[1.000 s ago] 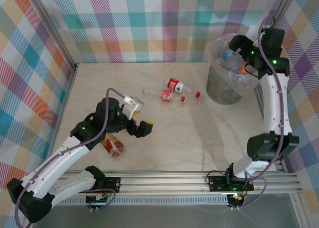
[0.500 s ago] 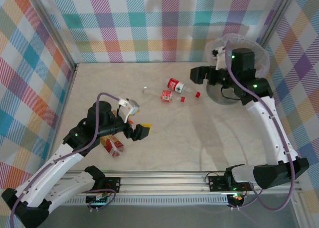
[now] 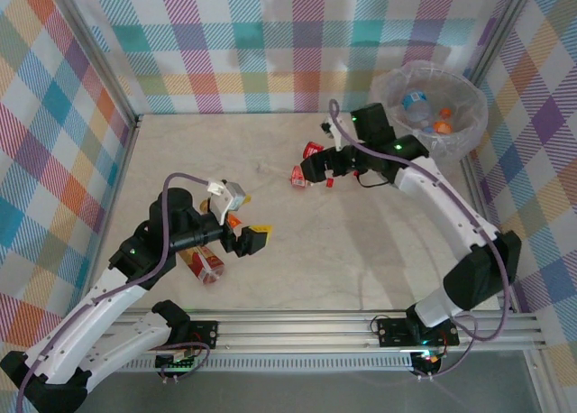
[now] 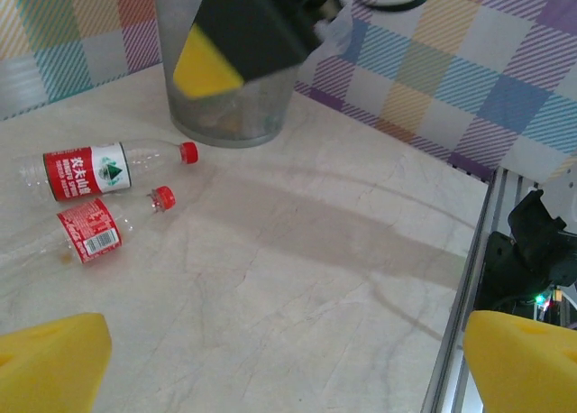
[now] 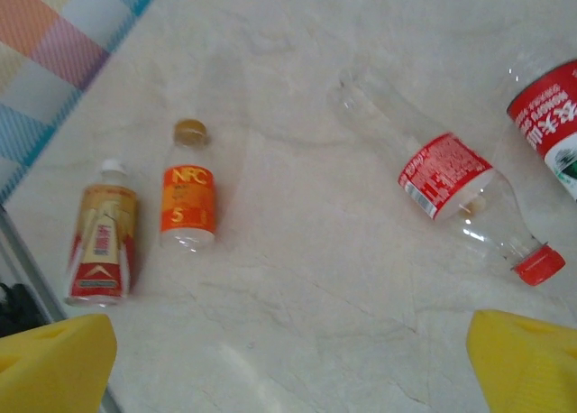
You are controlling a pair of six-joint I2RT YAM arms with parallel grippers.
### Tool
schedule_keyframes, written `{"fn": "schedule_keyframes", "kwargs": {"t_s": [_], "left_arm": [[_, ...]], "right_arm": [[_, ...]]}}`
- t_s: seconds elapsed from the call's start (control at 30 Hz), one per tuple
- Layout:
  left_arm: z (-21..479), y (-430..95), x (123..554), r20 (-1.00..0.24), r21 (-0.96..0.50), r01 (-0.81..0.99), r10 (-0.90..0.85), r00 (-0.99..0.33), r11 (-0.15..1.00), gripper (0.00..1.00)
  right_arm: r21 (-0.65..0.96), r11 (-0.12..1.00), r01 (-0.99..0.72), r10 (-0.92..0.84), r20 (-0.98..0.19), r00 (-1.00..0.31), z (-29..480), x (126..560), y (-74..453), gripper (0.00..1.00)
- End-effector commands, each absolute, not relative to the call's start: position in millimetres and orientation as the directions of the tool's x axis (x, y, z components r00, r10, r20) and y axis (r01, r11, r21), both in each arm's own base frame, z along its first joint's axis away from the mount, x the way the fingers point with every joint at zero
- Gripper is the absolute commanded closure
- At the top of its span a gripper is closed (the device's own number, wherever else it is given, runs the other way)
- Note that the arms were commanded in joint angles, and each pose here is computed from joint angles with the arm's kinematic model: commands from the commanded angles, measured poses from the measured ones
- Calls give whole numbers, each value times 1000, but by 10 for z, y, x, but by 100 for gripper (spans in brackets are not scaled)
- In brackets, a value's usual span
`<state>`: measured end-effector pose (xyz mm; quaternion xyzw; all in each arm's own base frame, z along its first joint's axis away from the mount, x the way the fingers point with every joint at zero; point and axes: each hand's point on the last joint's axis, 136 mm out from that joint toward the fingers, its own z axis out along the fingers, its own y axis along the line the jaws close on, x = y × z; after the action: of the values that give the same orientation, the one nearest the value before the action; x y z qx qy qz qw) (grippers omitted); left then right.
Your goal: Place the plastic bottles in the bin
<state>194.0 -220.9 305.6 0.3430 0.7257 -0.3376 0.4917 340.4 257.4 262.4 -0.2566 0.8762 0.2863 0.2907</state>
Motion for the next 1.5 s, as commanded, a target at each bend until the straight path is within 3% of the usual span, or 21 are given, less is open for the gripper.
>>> {"fn": "schedule_keyframes", "kwargs": {"t_s": [0.0, 0.7, 1.17, 1.47], "left_arm": [[3128, -2187, 1986, -958, -138, 823, 136, -252, 551, 0], [2996, -2163, 2109, -937, -140, 787, 177, -302, 601, 0], [2952, -2170, 2138, -926, -151, 779, 188, -327, 609, 0], [2941, -2171, 2140, -924, -152, 778, 191, -331, 610, 0]], "right_arm": [[277, 710, -648, -354, -655, -668, 2487, 3559, 2633, 0], [95, 794, -601, -500, -459, -734, 1194, 4475, 2941, 1], [70, 788, -611, -534, -415, -736, 800, 4501, 3108, 5], [8, 777, -630, -582, -372, -723, 580, 4380, 3195, 13]]}}
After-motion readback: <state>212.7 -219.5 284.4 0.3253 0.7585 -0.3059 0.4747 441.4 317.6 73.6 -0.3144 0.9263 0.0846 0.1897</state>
